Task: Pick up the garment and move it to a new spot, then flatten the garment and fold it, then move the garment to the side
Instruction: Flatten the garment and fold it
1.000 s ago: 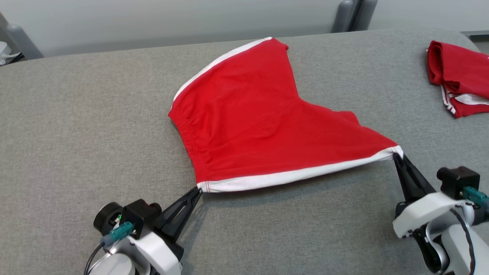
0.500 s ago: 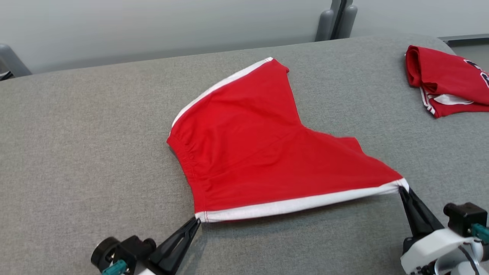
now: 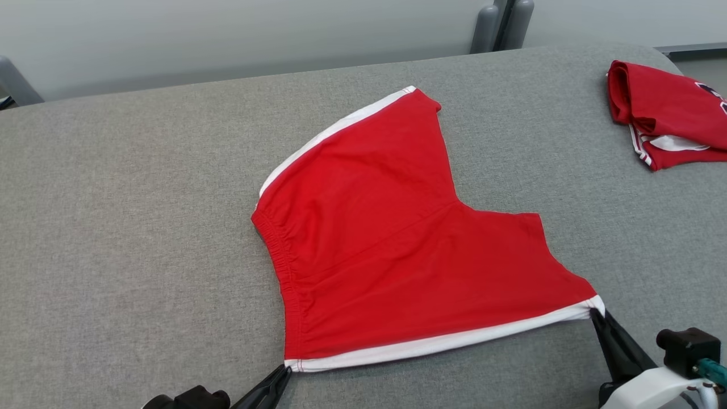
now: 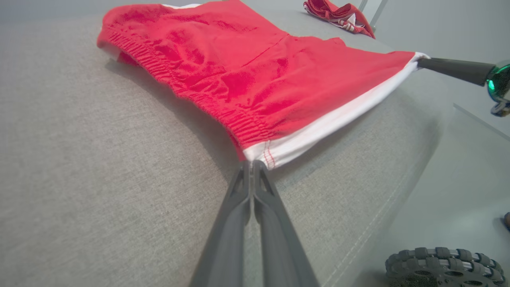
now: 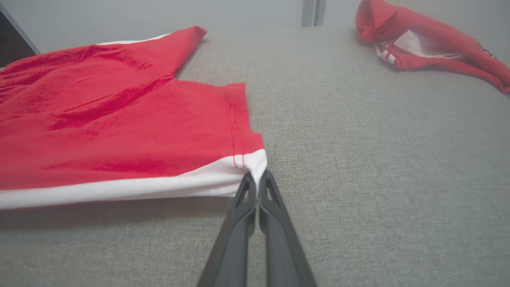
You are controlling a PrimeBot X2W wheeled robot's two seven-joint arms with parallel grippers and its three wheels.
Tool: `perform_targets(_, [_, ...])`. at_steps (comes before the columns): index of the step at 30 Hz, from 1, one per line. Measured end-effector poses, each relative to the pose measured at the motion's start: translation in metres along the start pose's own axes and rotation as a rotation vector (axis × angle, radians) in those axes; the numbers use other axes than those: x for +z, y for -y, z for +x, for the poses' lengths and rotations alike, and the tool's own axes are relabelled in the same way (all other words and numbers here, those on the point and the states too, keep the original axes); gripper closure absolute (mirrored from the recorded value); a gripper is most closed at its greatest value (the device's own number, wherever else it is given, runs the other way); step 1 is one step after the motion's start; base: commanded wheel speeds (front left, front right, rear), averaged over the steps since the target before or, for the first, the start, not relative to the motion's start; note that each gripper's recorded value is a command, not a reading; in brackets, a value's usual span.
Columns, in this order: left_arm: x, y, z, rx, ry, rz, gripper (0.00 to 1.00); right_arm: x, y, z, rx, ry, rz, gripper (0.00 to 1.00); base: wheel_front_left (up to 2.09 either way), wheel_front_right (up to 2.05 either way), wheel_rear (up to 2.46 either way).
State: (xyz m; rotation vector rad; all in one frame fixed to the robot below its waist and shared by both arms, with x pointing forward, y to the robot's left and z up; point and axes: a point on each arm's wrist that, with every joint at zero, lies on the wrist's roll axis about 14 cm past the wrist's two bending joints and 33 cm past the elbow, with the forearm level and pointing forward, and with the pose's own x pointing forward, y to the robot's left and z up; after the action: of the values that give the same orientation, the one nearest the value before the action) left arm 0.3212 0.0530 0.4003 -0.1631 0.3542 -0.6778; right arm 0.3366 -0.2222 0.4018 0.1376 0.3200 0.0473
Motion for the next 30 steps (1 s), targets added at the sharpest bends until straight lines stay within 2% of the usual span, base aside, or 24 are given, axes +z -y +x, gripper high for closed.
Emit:
perform_targets(2, [-0.008,-0.001,0.0,0.011,-0.021,-0.009,1.0,-0.007,-0.003,0.0,0.004,-0.023,0.007,1.0,0.0,0.0,0.0])
perform_targets(3, [-0.008,-0.001,0.0,0.011,-0.021,-0.009,1.0,-0.007,-0.003,0.0,0.004,-0.023,0.007,0.35,0.0,0.0,0.0])
perform_targets(4, [-0.011,-0.001,0.0,0.015,-0.029,-0.014,0.6,-0.012,-0.005,0.0,0.007,-0.041,0.008,0.0,0.0,0.0,0.0])
perform_targets(5, [-0.014,-0.001,-0.001,0.021,-0.038,-0.023,0.6,-0.015,-0.005,0.0,0.007,-0.05,0.009,0.0,0.0,0.0,0.0])
perform_targets(6, [-0.017,-0.002,0.0,0.029,-0.044,-0.029,0.0,-0.016,-0.005,0.0,0.006,-0.055,0.01,0.0,0.0,0.0,0.0])
perform_targets(12, [-0.018,-0.018,-0.005,0.086,-0.048,-0.031,0.0,-0.007,0.006,0.001,-0.022,-0.026,0.005,0.0,0.0,0.0,0.0])
perform_targets(16, [-0.017,-0.037,-0.014,0.176,-0.046,-0.02,0.0,0.015,0.008,0.004,-0.028,0.05,-0.023,0.0,0.0,0.0,0.0])
perform_targets(19, [-0.002,-0.051,-0.019,0.255,0.006,-0.013,0.0,0.028,-0.003,0.006,-0.011,0.106,-0.016,0.0,0.0,0.0,0.0])
perform_targets(25, [0.072,-0.075,-0.034,0.477,0.303,-0.134,0.0,0.055,-0.037,0.01,0.05,0.216,-0.01,0.0,0.0,0.0,0.0])
perform_targets(30, [0.096,-0.074,-0.054,0.559,0.443,-0.21,0.0,0.086,-0.06,0.004,0.088,0.325,0.017,0.0,0.0,0.0,0.0])
